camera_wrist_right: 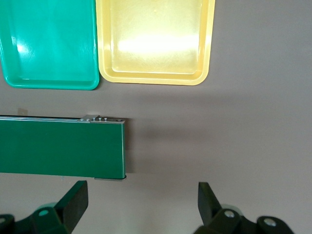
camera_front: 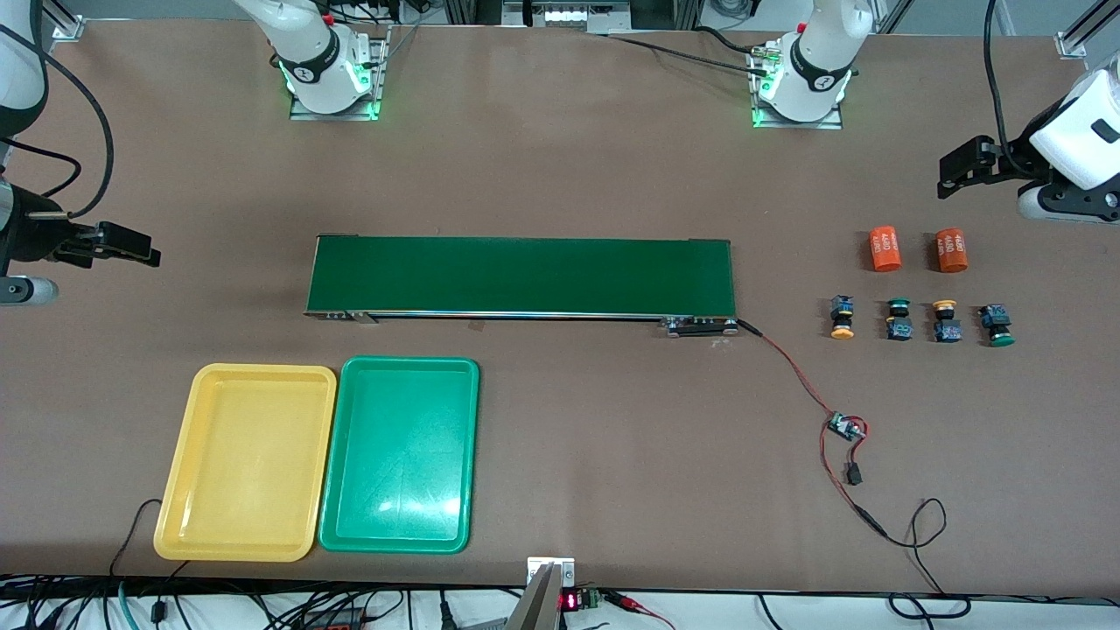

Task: Sort buttons by color to trays
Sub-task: 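Reach and grasp the yellow-capped button with the left gripper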

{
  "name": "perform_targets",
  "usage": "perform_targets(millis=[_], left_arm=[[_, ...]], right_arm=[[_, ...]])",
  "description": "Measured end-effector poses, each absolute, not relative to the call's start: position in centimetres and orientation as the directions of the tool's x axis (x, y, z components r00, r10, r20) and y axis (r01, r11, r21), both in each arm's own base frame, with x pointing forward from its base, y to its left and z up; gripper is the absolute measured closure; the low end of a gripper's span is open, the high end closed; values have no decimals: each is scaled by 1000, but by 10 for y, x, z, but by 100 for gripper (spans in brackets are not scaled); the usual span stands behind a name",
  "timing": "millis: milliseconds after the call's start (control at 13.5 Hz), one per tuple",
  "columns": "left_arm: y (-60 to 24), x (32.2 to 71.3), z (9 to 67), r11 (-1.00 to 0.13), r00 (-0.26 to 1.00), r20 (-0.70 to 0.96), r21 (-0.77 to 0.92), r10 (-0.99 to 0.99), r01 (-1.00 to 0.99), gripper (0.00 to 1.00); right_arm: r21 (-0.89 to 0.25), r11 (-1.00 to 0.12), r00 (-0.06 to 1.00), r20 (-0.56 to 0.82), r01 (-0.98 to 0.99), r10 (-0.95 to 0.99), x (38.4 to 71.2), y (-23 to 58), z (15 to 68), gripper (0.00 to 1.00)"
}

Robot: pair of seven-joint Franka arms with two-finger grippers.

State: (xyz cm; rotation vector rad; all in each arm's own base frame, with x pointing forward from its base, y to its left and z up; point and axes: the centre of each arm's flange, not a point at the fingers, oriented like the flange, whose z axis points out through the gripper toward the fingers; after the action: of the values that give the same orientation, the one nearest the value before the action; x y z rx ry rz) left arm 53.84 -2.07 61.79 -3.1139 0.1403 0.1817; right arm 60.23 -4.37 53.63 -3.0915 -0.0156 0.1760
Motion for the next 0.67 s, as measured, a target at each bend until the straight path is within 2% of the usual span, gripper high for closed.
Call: perform_targets(millis=[665], left_arm=[[-21,538,618,-996,989,-117,-14,-88,-91,0]], right_arm=[[-46,-999,993,-116,7,12,603,-44,534,0]])
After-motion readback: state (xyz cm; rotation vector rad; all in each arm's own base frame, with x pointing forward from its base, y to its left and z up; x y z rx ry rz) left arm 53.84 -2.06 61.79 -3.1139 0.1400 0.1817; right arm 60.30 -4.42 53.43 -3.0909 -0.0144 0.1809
